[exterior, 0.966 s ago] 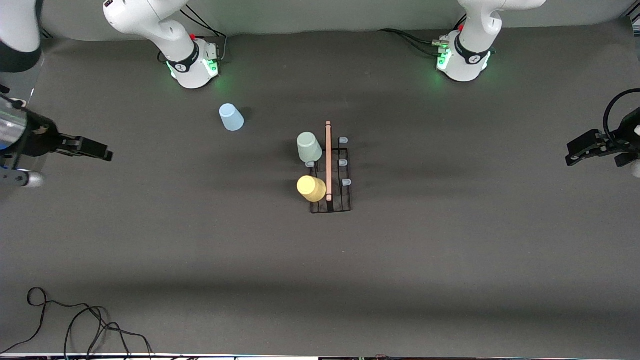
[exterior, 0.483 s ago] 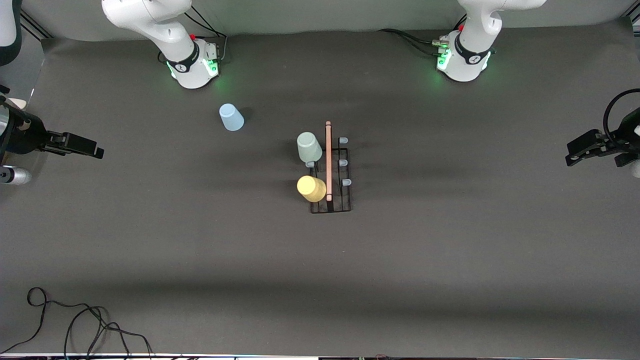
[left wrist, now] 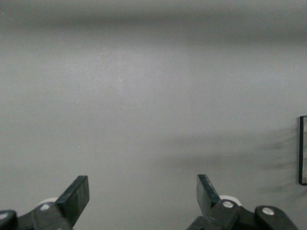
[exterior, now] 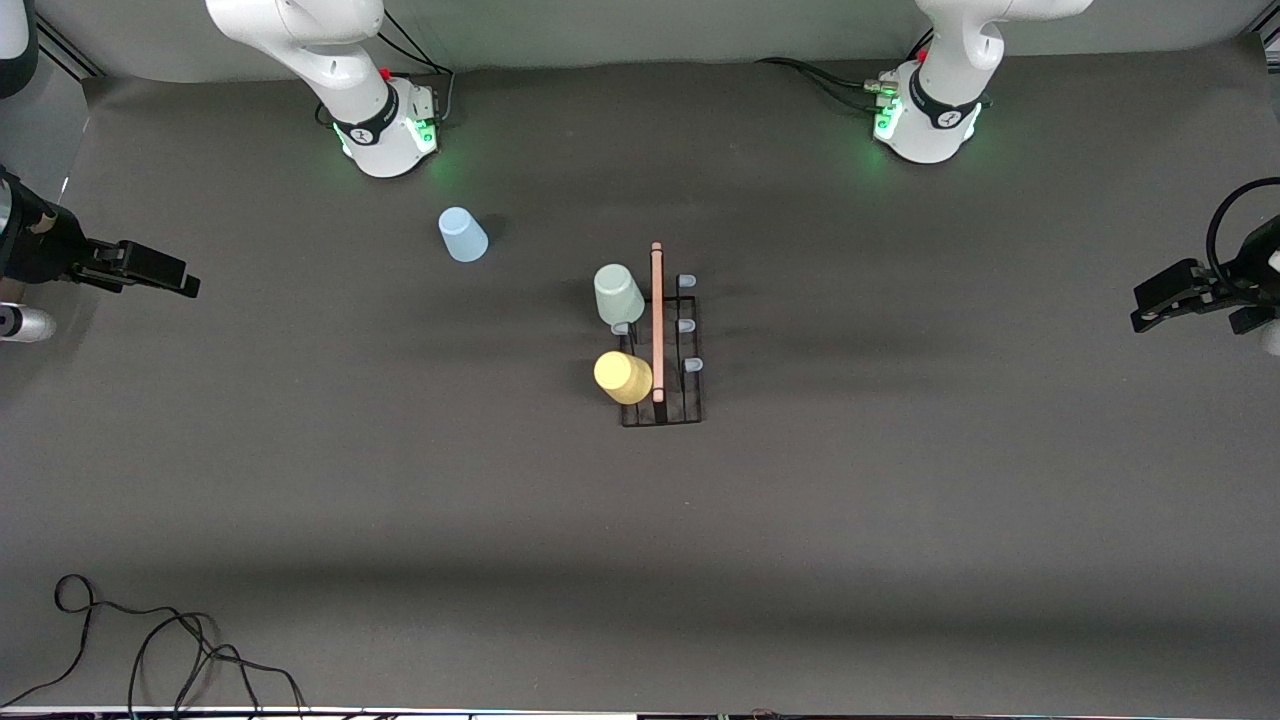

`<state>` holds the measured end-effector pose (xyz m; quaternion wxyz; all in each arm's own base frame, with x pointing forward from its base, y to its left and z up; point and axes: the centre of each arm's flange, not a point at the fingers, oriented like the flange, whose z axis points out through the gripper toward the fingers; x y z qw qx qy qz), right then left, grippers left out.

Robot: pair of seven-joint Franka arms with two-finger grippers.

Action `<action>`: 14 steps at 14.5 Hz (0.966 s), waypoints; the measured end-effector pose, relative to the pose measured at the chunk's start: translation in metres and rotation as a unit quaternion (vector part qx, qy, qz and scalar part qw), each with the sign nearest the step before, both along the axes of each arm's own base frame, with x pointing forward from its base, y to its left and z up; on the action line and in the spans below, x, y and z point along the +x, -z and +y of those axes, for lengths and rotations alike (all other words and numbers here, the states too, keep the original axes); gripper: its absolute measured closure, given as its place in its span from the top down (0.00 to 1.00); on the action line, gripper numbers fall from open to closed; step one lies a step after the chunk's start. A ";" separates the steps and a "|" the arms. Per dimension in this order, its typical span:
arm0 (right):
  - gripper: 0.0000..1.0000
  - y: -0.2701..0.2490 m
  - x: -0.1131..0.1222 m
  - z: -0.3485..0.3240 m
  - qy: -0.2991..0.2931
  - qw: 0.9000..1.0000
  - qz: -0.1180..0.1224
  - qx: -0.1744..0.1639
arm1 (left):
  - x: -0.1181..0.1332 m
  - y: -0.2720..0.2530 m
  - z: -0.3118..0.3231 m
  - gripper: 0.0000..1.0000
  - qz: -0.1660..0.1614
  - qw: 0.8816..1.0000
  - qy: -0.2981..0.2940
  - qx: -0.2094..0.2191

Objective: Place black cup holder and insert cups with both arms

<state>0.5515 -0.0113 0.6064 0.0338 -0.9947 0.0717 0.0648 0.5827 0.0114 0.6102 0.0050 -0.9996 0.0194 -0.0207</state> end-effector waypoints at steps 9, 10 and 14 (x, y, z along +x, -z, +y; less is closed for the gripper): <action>1.00 -0.019 0.005 0.003 -0.001 0.999 -0.044 -0.001 | 0.000 0.000 -0.001 1.00 0.000 1.000 0.000 0.000; 1.00 -0.022 0.005 0.003 -0.001 0.999 -0.047 -0.001 | 0.000 0.000 -0.001 1.00 0.000 1.000 0.001 0.000; 1.00 -0.025 0.005 0.005 -0.003 0.999 -0.050 -0.001 | 0.000 0.000 -0.001 1.00 0.000 1.000 0.000 0.000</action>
